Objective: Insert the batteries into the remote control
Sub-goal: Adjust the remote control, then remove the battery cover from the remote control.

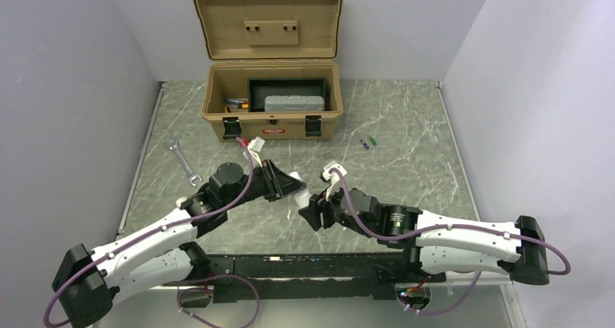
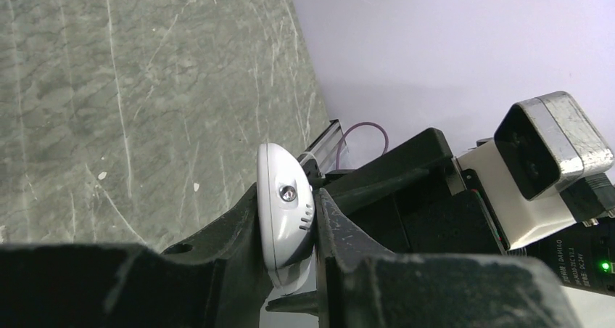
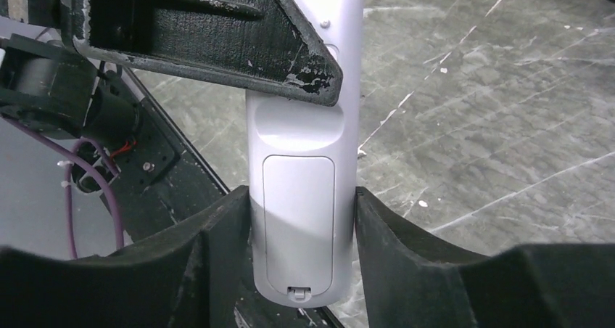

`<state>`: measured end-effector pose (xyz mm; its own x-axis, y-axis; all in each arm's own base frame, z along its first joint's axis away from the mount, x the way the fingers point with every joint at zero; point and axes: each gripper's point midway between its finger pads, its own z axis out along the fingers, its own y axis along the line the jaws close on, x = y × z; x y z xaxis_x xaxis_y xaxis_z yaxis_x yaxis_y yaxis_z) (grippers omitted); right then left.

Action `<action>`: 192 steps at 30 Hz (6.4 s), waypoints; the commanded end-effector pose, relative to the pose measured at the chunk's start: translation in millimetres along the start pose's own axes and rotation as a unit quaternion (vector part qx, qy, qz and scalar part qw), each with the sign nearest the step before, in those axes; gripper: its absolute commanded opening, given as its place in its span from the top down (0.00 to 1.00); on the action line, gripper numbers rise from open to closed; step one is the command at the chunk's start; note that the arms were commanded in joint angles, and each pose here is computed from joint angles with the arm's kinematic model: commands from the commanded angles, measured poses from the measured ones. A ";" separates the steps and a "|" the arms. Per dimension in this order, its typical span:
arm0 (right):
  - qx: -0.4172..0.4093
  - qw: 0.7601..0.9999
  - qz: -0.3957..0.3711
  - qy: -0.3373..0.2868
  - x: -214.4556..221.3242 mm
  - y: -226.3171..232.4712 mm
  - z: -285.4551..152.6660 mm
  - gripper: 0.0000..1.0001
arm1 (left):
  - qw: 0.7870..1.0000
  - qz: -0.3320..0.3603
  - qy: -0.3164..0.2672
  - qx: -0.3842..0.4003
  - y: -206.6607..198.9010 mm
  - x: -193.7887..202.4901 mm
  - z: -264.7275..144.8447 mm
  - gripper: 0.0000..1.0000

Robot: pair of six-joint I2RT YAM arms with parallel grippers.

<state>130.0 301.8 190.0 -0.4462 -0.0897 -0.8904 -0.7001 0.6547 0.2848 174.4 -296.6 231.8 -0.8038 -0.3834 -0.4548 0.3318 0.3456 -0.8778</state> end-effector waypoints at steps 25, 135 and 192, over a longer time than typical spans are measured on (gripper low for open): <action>-0.008 1.000 -0.024 -0.006 -27.2 14.4 6.5 0.34 | 1.000 -0.011 -0.024 0.012 -15.9 -14.2 -4.6 1.00; -0.095 0.980 -0.173 -0.024 -50.0 17.1 -62.7 0.37 | 0.991 -0.033 0.104 -0.083 23.7 31.0 -35.6 1.00; -0.387 0.816 -0.428 -0.027 -45.4 96.8 -94.4 0.56 | 0.970 -0.140 0.095 0.177 -58.6 28.9 -54.5 1.00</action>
<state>31.2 297.0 271.3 0.3601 -0.2903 -0.8866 -0.9158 -0.2913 -0.2766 114.5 -284.3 250.6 -0.9545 -0.2640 -0.1386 0.1395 0.0154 -0.9901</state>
